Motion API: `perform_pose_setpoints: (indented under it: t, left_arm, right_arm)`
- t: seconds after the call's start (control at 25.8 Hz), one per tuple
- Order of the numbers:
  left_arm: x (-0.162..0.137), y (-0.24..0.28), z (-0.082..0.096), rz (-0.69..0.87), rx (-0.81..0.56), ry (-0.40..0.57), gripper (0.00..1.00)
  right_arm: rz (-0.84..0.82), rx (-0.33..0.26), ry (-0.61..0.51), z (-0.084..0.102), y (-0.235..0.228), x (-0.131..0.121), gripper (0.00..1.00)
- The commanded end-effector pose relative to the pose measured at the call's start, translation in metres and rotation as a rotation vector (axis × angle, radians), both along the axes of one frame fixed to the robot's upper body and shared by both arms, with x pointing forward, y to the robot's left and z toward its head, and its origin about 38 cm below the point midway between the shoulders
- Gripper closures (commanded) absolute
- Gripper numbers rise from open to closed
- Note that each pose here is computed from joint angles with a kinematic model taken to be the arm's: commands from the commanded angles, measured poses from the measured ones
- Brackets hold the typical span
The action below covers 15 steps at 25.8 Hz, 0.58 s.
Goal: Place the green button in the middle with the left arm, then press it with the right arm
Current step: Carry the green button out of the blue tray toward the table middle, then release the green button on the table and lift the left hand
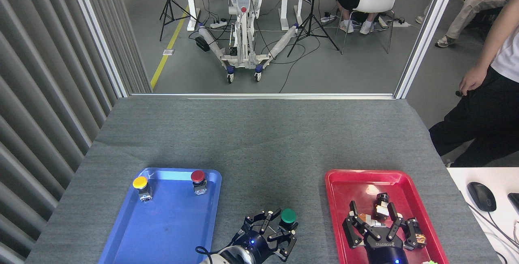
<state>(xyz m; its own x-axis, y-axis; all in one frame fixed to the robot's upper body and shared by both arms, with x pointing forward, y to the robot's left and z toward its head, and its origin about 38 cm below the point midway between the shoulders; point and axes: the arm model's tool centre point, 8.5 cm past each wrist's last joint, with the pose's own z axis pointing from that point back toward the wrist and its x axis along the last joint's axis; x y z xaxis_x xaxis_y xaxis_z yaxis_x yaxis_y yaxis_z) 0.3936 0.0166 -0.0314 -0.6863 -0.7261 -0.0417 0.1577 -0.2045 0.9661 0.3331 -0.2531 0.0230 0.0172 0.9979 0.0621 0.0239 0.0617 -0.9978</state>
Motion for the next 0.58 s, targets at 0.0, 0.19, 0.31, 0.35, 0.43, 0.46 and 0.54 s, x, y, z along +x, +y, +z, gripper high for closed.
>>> perform_pose_setpoints:
  t: [0.0, 0.19, 0.31, 0.35, 0.43, 0.46, 0.54]
  left_arm:
    - [-0.004, -0.001, 0.001, -0.005, -0.013, -0.002, 0.01]
    - [-0.022, 0.015, 0.024, -0.012, -0.095, -0.07, 0.01]
    - [-0.031, 0.054, 0.051, 0.077, -0.144, -0.157, 0.01]
    - [-0.038, 0.067, 0.056, 0.121, -0.159, -0.174, 0.01]
    - [-0.045, 0.104, 0.073, 0.215, -0.177, -0.225, 0.01]
    - [-0.045, 0.129, 0.081, 0.282, -0.179, -0.252, 0.01]
    - [-0.05, 0.175, 0.081, 0.419, -0.174, -0.257, 0.01]
  right_arm:
    - [-0.008, -0.004, -0.001, 0.0, 0.001, 0.001, 0.01]
    - [-0.006, -0.006, 0.001, 0.0, 0.001, 0.001, 0.01]
    - [-0.007, -0.011, 0.0, 0.001, -0.002, 0.001, 0.01]
    - [-0.007, -0.009, -0.002, 0.001, -0.001, 0.002, 0.01]
    - [-0.003, -0.008, -0.004, 0.002, -0.002, 0.002, 0.05]
    - [-0.003, -0.007, -0.004, 0.002, -0.002, 0.002, 0.09]
    - [0.008, -0.007, -0.003, 0.002, 0.002, 0.003, 0.18]
